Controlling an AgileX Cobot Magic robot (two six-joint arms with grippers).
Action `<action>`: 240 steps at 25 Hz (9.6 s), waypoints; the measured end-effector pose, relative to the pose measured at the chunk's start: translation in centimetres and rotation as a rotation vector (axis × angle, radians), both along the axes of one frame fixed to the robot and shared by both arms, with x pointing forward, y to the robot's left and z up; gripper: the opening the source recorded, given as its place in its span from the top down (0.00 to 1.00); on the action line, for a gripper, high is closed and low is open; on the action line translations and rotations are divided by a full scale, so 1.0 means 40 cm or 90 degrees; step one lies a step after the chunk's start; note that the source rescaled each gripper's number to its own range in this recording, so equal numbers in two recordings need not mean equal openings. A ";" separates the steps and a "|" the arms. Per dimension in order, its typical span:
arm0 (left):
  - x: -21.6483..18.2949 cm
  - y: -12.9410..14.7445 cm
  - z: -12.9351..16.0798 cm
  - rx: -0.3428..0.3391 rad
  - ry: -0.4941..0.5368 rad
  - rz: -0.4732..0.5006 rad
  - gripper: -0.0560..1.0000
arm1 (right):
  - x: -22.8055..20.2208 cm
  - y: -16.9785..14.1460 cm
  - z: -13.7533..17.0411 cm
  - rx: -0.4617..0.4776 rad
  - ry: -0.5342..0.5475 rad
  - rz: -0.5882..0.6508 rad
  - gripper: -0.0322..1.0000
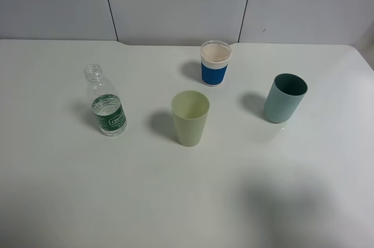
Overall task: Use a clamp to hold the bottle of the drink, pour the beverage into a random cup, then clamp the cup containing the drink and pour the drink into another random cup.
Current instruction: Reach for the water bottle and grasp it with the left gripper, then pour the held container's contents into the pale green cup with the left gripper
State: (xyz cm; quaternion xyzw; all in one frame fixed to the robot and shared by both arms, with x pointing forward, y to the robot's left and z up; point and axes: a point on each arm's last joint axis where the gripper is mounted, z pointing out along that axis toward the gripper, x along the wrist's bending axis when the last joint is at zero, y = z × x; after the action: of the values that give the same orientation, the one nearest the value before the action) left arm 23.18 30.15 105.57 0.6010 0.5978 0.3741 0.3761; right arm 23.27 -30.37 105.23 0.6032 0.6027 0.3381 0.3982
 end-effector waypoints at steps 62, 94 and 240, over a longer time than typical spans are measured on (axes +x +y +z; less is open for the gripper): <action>0.431 -0.146 -0.264 0.009 0.305 -0.212 0.00 | 0.000 0.000 0.000 0.000 0.000 0.000 0.00; 0.481 -0.209 -0.416 -0.044 0.017 -0.284 0.00 | 0.000 0.000 0.000 0.000 0.000 0.000 0.00; 0.628 -0.536 -0.297 1.126 -0.026 -0.364 0.87 | 0.000 0.000 0.000 0.000 0.000 0.000 0.00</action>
State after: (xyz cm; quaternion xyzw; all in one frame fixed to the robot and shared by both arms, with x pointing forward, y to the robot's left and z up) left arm 48.31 8.72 93.67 0.7869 -0.0825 0.5974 -0.1306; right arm 23.27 -30.37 105.23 0.6032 0.6027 0.3381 0.3982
